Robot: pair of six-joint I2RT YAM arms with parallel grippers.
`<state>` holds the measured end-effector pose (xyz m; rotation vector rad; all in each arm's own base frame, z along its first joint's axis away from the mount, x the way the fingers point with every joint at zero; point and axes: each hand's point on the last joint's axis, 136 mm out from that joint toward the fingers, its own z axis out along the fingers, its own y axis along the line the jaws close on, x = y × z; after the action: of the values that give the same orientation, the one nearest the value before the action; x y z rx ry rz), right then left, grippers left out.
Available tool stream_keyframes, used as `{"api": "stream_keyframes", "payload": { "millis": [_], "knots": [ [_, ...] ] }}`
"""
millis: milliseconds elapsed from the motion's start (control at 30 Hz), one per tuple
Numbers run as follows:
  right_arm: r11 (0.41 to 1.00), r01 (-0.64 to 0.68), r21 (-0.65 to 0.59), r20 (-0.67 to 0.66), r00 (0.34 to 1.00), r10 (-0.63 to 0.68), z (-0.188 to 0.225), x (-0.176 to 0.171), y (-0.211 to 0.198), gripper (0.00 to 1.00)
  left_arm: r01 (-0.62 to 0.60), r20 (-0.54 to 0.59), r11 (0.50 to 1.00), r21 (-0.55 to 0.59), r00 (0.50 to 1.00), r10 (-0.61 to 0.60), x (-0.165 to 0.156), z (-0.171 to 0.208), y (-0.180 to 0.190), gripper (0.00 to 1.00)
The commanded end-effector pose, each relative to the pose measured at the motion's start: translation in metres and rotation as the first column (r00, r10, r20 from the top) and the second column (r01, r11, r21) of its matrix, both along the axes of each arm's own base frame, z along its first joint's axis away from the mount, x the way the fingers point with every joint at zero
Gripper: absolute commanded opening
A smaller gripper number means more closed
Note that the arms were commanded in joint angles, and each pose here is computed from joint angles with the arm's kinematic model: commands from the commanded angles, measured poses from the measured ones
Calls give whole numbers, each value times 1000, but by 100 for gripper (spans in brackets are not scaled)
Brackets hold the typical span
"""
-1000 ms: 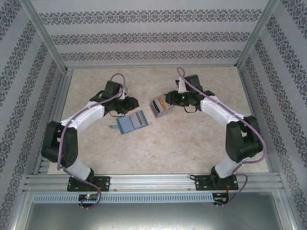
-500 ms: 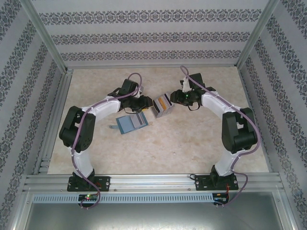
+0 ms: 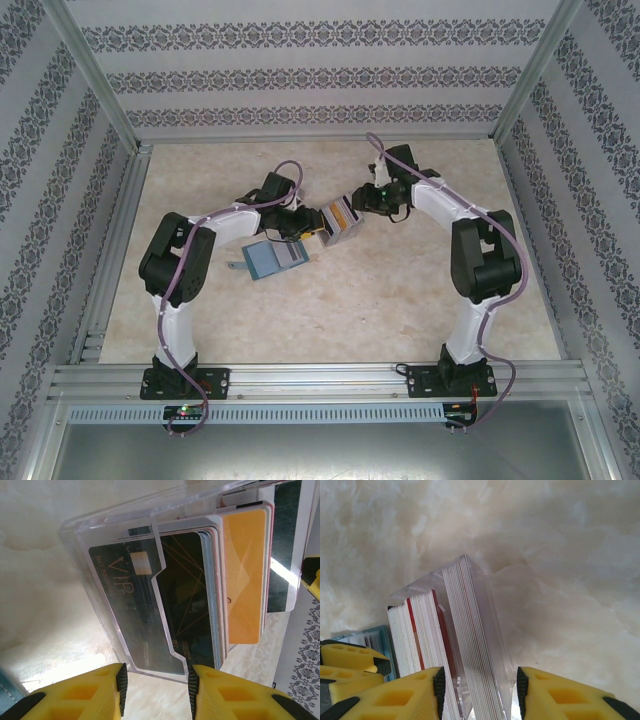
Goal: Put the credit cards into the card holder
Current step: Pick up the credit card from the storage box.
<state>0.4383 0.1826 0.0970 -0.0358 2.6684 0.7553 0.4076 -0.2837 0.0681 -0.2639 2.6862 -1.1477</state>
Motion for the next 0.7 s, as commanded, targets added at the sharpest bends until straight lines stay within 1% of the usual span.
{"api": "stream_keyframes", "payload": {
  "millis": [0, 200, 500, 667],
  "knots": [
    [999, -52, -13, -20, 998, 51, -2, -1, 9, 45, 20, 35, 999, -39, 999, -19, 8, 11, -17, 40],
    [996, -89, -15, -44, 995, 89, -5, 1, 19, 45, 30, 24, 999, -35, 999, -29, 10, 4, -23, 40],
    [992, -124, -11, -25, 992, 124, 4, 0, 35, 45, 36, 7, 999, -41, 999, -36, 10, -5, -29, 40],
    [990, -138, -17, -39, 990, 137, -1, -2, 41, 45, 41, 0, 998, -43, 999, -41, 9, -9, -33, 40]
  ]
}}
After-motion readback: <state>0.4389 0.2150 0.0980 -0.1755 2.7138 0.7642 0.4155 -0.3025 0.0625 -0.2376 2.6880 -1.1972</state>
